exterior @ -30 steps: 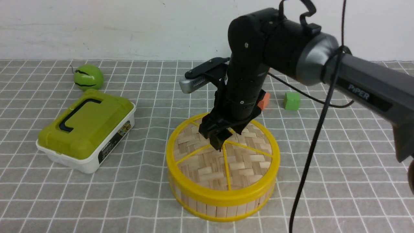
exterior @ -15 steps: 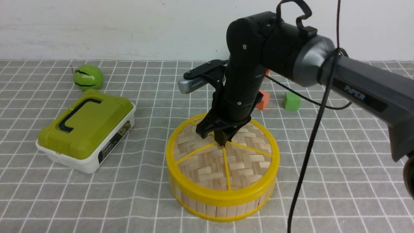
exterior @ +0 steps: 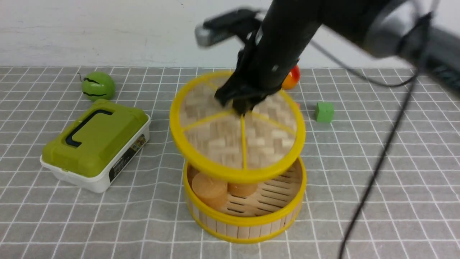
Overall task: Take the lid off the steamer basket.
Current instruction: Use the right arm to place the steamer lid on the table
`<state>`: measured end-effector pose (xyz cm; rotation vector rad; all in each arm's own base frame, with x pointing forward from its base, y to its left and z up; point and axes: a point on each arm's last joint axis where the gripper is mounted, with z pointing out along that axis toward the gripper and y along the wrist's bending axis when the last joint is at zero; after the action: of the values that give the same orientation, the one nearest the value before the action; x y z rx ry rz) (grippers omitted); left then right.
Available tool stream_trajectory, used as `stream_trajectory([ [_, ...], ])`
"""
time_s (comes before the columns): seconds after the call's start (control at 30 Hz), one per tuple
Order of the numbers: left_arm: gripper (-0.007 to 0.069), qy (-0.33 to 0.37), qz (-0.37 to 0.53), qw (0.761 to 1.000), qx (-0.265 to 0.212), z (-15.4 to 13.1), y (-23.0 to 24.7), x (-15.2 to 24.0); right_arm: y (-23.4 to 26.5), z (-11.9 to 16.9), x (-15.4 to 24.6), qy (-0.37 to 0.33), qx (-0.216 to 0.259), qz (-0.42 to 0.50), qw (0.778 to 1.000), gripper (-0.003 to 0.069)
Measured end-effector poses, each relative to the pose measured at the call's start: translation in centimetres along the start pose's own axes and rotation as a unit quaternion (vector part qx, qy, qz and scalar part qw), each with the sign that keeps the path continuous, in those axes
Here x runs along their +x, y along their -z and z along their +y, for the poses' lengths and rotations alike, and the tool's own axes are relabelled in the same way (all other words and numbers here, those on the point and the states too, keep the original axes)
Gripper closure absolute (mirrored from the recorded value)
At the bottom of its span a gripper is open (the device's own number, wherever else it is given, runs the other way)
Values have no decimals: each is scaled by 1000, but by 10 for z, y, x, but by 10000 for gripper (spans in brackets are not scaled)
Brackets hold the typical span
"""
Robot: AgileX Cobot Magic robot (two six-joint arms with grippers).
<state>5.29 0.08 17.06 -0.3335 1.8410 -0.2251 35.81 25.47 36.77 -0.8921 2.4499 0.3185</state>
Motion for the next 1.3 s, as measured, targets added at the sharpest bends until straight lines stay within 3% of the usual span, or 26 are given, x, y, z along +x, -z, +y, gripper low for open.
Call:
stream_trajectory([
  [0.2,386,0,0,1000,0,0,0,0,110,-31,27,-29,63,-75,995,579],
  [0.23,386,0,0,1000,0,0,0,0,110,-31,27,-29,63,-75,995,579],
  [0.33,386,0,0,1000,0,0,0,0,131,-77,81,-103,113,-35,988,579],
  [0.43,386,0,0,1000,0,0,0,0,132,-102,114,-145,135,-5,980,579],
  [0.5,386,0,0,1000,0,0,0,0,122,-131,153,-213,149,41,965,579],
  [0.63,386,0,0,1000,0,0,0,0,86,-155,185,-273,127,53,952,579],
  [1.0,386,0,0,1000,0,0,0,0,-14,-191,195,-288,123,39,949,579],
  [1.3,386,0,0,1000,0,0,0,0,-65,-193,195,-274,117,47,953,545],
])
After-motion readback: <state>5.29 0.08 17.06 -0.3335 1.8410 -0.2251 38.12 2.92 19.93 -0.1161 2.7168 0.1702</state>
